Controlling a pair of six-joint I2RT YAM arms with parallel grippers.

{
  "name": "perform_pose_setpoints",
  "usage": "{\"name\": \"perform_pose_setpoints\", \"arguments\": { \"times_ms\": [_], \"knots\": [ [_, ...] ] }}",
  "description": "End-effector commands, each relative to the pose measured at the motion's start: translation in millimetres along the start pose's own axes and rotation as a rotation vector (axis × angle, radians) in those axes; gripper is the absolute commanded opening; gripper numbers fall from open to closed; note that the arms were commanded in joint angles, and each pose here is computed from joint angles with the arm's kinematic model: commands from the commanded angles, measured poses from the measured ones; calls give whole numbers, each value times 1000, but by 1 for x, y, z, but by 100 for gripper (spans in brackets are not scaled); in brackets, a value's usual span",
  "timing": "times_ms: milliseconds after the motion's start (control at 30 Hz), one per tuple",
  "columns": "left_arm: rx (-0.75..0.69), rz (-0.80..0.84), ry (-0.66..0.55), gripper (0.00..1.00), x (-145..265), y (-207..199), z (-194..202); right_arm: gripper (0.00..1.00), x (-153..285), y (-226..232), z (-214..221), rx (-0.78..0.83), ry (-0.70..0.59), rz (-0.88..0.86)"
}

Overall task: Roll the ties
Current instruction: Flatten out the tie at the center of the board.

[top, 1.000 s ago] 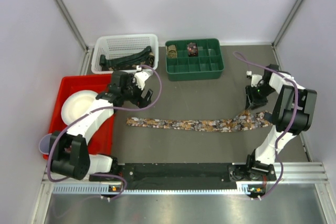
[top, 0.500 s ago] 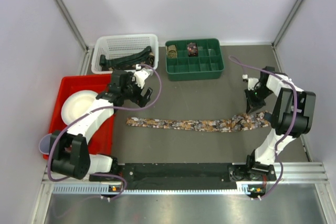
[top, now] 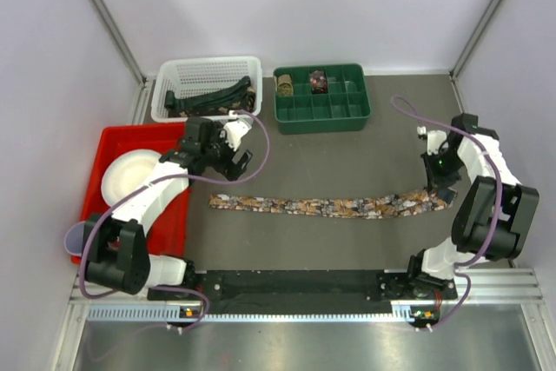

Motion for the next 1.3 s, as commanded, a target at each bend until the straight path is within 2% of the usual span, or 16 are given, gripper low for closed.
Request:
{"name": "perform_pose_setpoints", "arguments": {
  "times_ms": [0,67,100,167,200,333,367,433,500,767,867,933,967,1000,1200,1267],
  "knots": [
    [-71,109,49,99,6,-8,2,0,-15,-23,7,4,46,46],
    [-132,147,36,99,10,-14,4,2,-17,-22,2,-18,59,2],
    [-152,162,21,99,11,-17,4,14,-17,-24,0,-30,51,-1],
    [-194,186,22,99,12,-22,10,30,-13,-32,-10,-49,16,2],
    [-217,209,24,99,12,-25,11,44,-12,-35,-13,-46,7,10],
    [-293,335,97,99,6,-35,32,58,-11,-40,-32,53,-35,-16],
    [-367,363,96,99,5,-32,31,61,-16,-39,-33,78,-21,-29],
    [-393,442,149,99,3,-38,45,67,-21,-45,-35,150,-8,-2],
    [-427,445,155,99,-1,-35,47,68,-31,-50,-39,182,-9,30],
    [-420,427,170,99,-10,-26,47,61,-66,-48,-21,149,95,69],
    [-389,410,179,99,-11,-25,50,54,-78,-34,-5,144,129,44],
    [-382,405,208,99,-12,-26,59,32,-82,-31,1,124,137,45],
    [-384,382,212,99,-14,-22,61,5,-83,-32,0,115,137,49],
    [-381,376,223,99,-15,-21,64,0,-80,-36,-6,108,126,68],
    [-384,426,203,99,-13,-25,66,0,-46,-80,-54,34,43,161],
    [-416,473,160,99,-11,-31,61,0,-39,-98,-58,20,37,177]
  ]
}}
Point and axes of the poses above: each gripper's point midway between its finger pads, its own x axis back along the fingers, its own y axis along the line the jaws close on, z = x × y, the point moved 3 cm from there along x, back along the fingers, and after that the axes turned 8 degrees about -x, right-handed, at the moved point
